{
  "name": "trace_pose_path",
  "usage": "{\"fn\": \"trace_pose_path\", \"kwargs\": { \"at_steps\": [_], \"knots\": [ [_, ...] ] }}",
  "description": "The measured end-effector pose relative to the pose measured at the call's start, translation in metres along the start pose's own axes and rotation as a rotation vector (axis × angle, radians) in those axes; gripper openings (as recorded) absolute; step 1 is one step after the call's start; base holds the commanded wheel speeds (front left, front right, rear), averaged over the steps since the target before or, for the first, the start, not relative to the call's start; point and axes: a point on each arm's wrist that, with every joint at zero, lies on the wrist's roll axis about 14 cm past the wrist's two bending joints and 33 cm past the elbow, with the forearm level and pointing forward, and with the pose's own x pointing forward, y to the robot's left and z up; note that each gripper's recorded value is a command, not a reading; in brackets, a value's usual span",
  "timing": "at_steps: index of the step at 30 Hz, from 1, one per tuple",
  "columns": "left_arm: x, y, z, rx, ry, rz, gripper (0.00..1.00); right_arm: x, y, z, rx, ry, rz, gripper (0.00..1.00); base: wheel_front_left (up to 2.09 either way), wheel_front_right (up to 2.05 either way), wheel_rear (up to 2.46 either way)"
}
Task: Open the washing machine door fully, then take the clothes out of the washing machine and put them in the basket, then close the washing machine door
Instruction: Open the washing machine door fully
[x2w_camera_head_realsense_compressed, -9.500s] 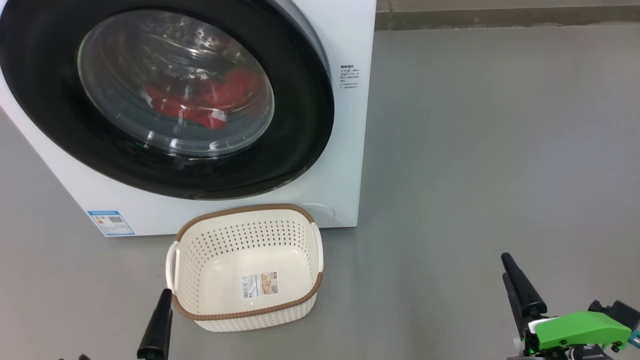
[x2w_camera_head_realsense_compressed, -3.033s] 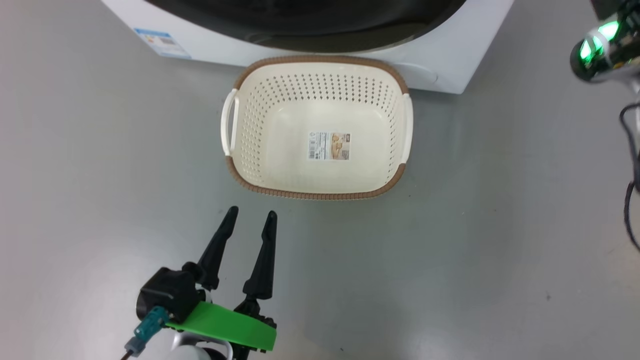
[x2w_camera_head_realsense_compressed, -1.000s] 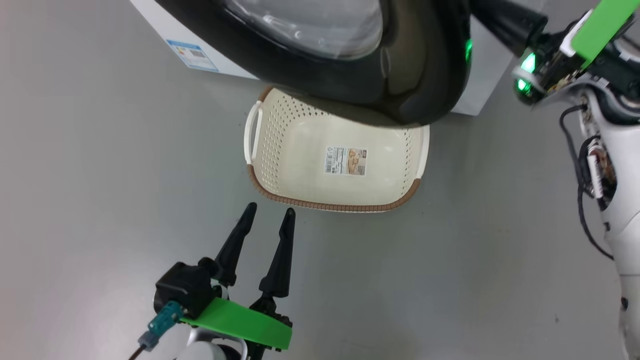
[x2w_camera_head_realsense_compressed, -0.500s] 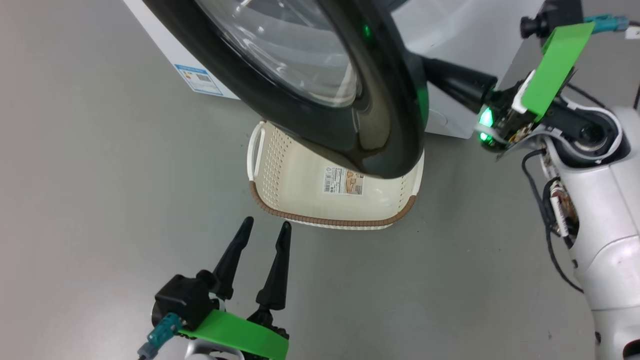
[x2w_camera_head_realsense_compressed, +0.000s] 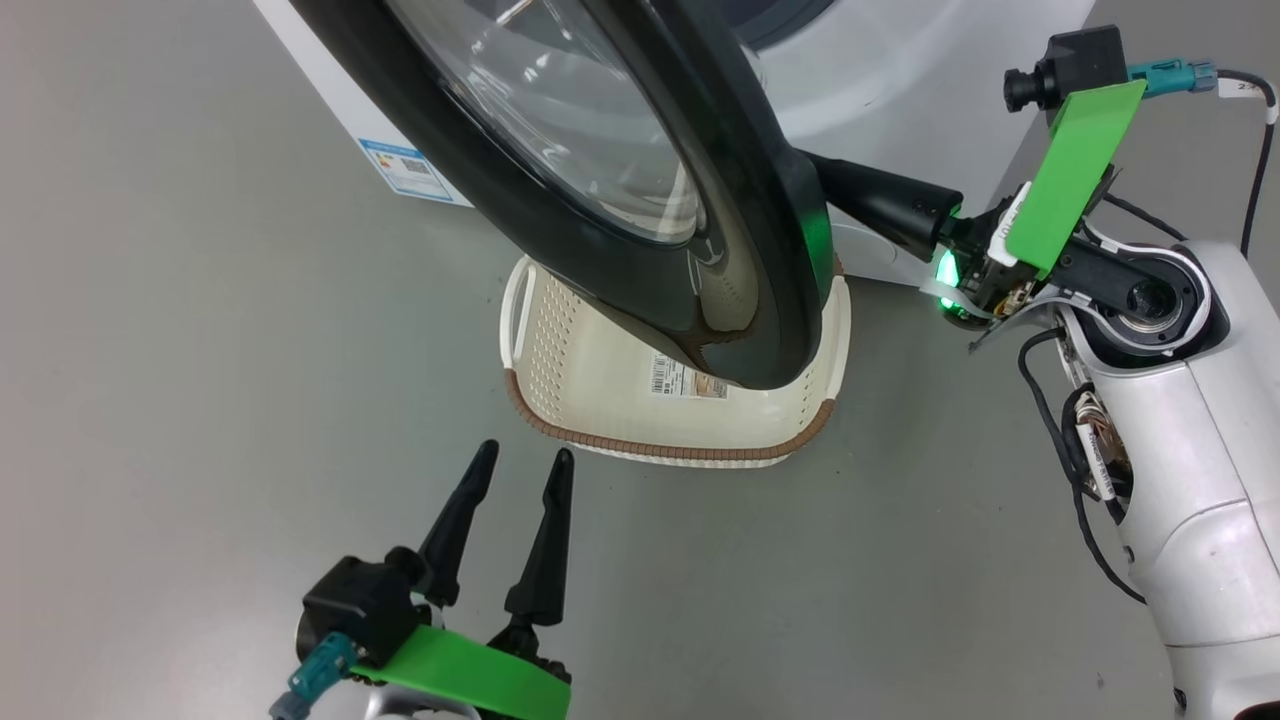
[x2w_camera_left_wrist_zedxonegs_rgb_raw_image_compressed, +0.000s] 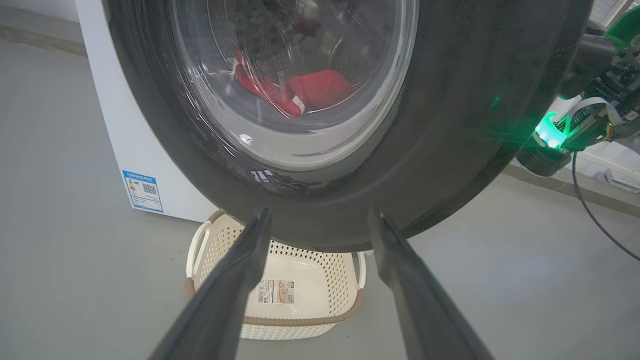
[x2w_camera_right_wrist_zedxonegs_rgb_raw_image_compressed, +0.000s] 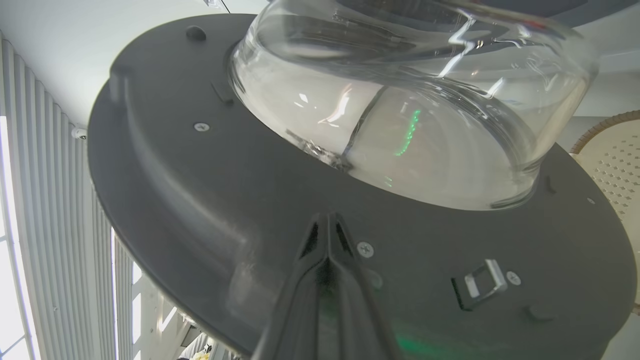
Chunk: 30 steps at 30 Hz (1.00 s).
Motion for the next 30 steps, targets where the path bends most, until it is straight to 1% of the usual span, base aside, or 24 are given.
{"fn": "trace_pose_path", "kwargs": {
  "at_steps": [3,4,5,7,8,9,11,12,22,30],
  "knots": [
    [-0.001,0.0,-0.001,0.003,0.001,0.001,1.0,-0.001,0.001,0.001,-0.007,-0.014,-0.003,0.3,0.0,0.0,0.0],
    [-0.001,0.0,0.0,0.003,0.0,0.002,1.0,-0.002,0.001,0.002,-0.01,-0.022,-0.006,0.4,0.0,0.0,0.0],
    [-0.001,0.0,0.0,0.003,-0.001,0.001,1.0,-0.003,0.0,0.003,-0.008,-0.034,-0.008,0.46,0.0,0.0,0.0],
    [-0.001,0.0,0.001,0.002,-0.004,0.0,1.0,-0.006,-0.005,0.003,-0.011,-0.05,-0.027,0.49,0.0,0.0,0.0],
    [-0.001,0.0,0.002,0.002,-0.005,0.0,1.0,-0.007,-0.006,0.004,-0.016,-0.058,-0.032,0.69,0.0,0.0,0.0],
    [-0.001,0.0,0.002,0.002,-0.006,0.0,1.0,-0.008,-0.006,0.006,-0.021,-0.069,-0.038,0.84,0.0,0.0,0.0],
    [-0.001,0.001,0.003,0.002,-0.009,0.002,1.0,-0.012,-0.009,0.008,-0.02,-0.087,-0.051,0.92,0.0,0.0,0.0],
    [0.0,0.001,0.004,0.003,-0.011,0.002,1.0,-0.015,-0.012,0.008,-0.014,-0.1,-0.059,1.0,0.0,0.0,0.0],
    [0.0,0.001,0.001,0.0,-0.008,-0.005,1.0,-0.05,-0.033,0.017,0.013,-0.241,-0.137,1.0,0.0,0.0,0.0],
    [-0.004,0.0,-0.001,0.01,-0.002,-0.015,1.0,-0.089,-0.06,0.002,0.075,-0.341,-0.217,1.0,0.0,0.0,0.0]
  ]
}}
